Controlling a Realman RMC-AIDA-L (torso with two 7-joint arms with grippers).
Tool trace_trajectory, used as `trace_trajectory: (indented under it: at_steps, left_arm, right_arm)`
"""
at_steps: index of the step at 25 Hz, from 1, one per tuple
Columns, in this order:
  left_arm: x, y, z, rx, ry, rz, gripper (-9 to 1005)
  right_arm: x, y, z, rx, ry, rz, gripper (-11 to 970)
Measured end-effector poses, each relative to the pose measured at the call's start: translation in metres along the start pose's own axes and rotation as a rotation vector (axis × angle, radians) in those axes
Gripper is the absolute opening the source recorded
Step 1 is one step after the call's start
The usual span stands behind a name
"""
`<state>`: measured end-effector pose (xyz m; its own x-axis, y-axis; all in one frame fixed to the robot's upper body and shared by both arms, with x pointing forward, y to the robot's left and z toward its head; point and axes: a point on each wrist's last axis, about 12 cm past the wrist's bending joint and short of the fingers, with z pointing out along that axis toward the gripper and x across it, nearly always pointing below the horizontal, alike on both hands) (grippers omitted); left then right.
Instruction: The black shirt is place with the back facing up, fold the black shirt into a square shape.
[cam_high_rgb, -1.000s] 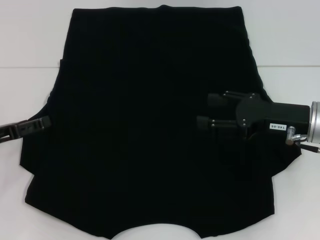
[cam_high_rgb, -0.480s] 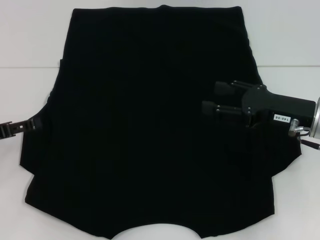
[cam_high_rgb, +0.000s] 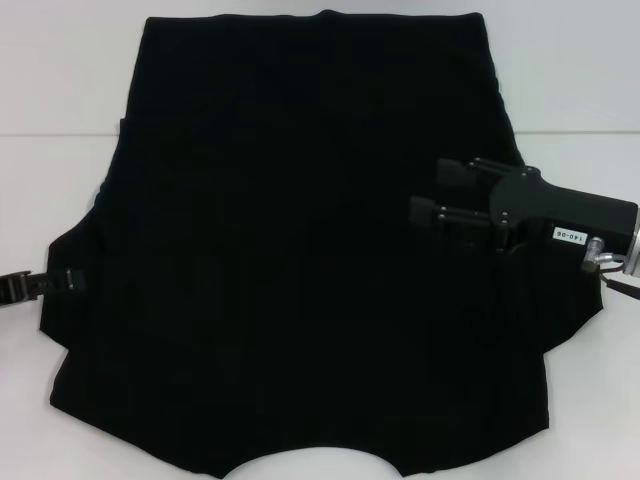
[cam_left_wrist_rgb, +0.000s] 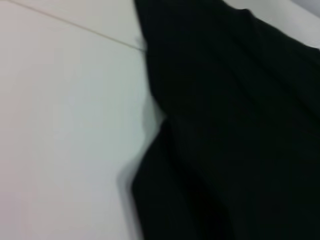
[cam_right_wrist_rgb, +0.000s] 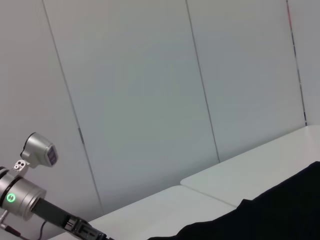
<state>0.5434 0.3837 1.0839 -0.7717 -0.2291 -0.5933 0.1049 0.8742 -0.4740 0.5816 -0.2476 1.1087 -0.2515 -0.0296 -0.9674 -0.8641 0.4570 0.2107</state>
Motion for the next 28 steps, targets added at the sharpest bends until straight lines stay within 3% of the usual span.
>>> trace_trajectory:
  at_steps: [7, 28]
  left_arm:
    - [0.0017, 0.0041, 0.0009, -0.043, 0.018, 0.002, 872]
    - [-0.0043, -0.0043, 0.0074, -0.06, 0.112, 0.101, 871]
  right_arm:
    - [-0.0007, 0.0002, 0.0018, 0.001, -0.005, -0.011, 837]
    - [-0.0043, -0.0012, 0.0051, 0.015, -0.03, -0.009, 838]
